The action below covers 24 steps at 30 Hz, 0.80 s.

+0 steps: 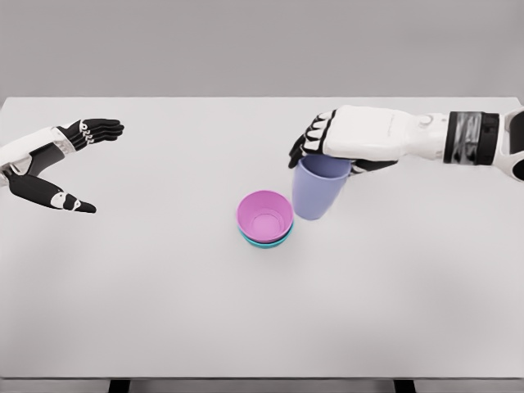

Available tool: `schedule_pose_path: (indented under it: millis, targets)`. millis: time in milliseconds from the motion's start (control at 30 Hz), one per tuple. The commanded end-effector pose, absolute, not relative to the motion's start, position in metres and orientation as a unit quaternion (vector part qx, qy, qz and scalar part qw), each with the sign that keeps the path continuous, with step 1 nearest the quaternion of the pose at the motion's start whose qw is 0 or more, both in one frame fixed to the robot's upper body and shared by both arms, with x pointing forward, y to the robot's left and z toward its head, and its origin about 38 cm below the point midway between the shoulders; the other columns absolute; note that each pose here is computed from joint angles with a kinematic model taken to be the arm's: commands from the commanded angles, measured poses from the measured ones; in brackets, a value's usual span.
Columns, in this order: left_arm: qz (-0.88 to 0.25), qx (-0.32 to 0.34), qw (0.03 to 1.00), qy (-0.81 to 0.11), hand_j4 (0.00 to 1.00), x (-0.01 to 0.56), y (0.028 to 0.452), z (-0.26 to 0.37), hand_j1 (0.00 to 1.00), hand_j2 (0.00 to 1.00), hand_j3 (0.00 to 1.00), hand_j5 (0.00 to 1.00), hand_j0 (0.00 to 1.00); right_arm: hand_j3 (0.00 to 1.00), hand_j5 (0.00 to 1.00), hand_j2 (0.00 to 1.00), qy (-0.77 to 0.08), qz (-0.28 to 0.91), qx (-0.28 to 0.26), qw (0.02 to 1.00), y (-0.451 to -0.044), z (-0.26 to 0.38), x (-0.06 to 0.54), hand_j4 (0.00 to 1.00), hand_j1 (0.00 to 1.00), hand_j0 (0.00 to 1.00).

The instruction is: Stacking bowl and cup with both arms

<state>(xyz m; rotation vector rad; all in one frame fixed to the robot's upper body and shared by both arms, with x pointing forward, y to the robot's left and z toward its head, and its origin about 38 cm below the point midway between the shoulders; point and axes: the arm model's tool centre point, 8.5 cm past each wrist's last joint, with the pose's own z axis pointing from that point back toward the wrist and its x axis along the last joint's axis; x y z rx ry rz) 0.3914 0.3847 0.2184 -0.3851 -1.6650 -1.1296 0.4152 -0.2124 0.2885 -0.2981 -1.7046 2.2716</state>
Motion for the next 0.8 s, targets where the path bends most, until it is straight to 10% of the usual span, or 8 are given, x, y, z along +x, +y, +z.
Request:
schedule_pose_path:
  millis: [0, 767]
  targets:
    - [-0.468, -0.161, 0.52, -0.696, 1.0, 0.392, 0.385, 0.219, 1.0, 1.0, 1.0, 1.0, 1.0, 0.69, 0.69, 0.69, -0.599, 0.782, -0.095, 0.139, -0.209, 0.292, 0.412, 0.69, 0.69, 0.69]
    - [-0.468, -0.161, 0.52, -0.696, 1.0, 0.392, 0.385, 0.219, 1.0, 1.0, 1.0, 1.0, 1.0, 0.72, 0.72, 0.72, -0.61, 0.78, -0.044, 0.128, -0.158, 0.277, 0.425, 0.72, 0.72, 0.72]
